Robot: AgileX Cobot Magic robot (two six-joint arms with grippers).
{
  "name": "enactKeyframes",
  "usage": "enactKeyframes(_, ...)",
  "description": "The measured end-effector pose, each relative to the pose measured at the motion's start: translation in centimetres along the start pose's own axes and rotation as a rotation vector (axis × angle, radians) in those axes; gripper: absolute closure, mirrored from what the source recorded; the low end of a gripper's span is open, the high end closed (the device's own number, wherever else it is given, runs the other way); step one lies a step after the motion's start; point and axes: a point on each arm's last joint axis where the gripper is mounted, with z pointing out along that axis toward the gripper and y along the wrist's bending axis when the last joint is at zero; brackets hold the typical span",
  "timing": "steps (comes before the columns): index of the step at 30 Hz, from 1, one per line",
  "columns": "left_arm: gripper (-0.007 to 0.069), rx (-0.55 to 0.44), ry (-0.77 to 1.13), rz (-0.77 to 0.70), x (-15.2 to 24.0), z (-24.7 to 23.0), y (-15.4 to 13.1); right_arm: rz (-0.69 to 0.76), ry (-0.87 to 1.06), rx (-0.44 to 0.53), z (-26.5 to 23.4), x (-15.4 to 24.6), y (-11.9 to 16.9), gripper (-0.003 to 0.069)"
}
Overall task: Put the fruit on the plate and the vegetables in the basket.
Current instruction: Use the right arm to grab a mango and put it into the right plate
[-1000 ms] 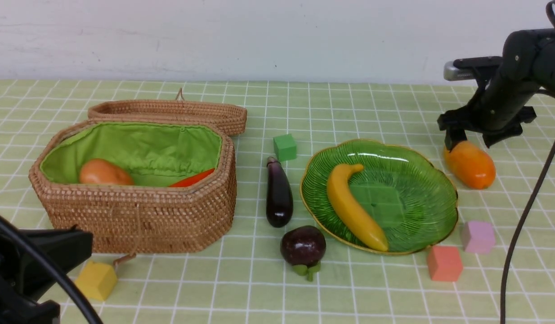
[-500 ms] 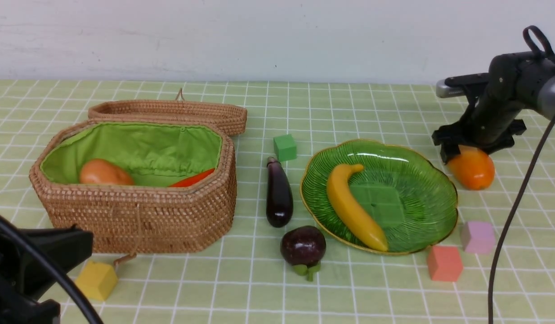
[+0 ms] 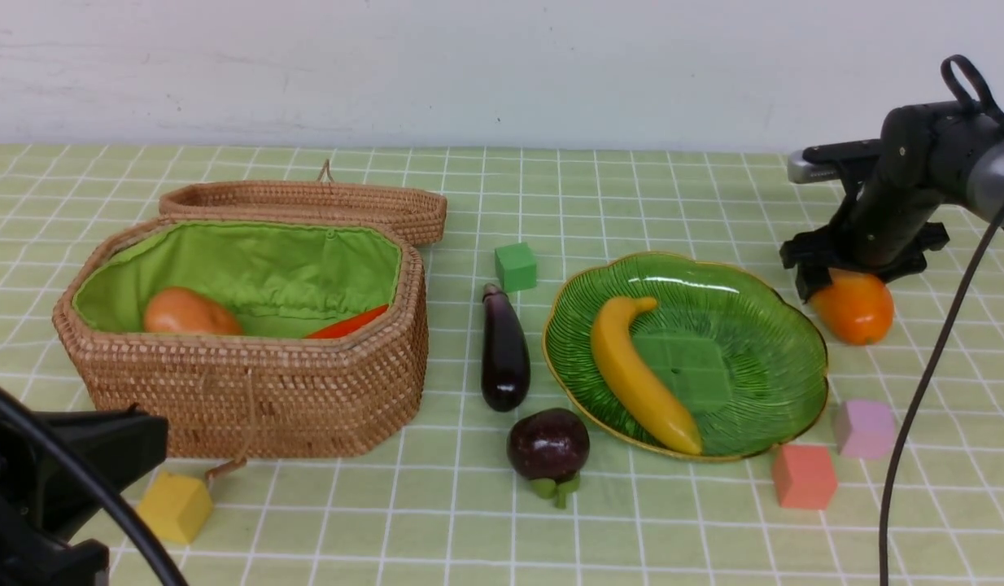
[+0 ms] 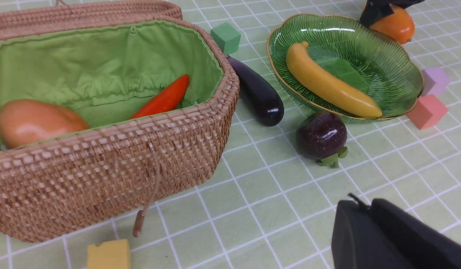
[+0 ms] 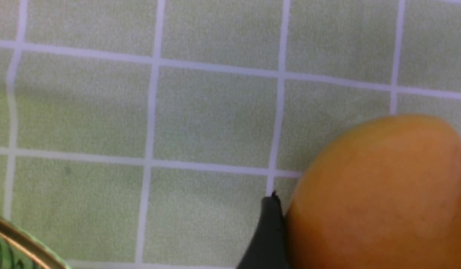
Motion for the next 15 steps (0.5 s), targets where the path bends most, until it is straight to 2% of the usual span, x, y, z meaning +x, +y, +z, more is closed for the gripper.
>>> enactKeyframes(7,0.0575,0.000,-0.001,0.000,0.0,0.0,0.0,0.006,0.039,-0.005,-1.6,-0.3,0.0,0.0081)
enactKeyframes(14,0.0573,0.000,-0.001,0.000,0.0,0.0,0.0,0.018,-0.034,-0.058,-10.6,-1.9,0.1,0.0081)
enactKeyframes(15,0.0572,0.000,-0.001,0.000,0.0,0.0,0.0,0.017,-0.035,-0.058,-10.6,-1.9,0.1,0.0081)
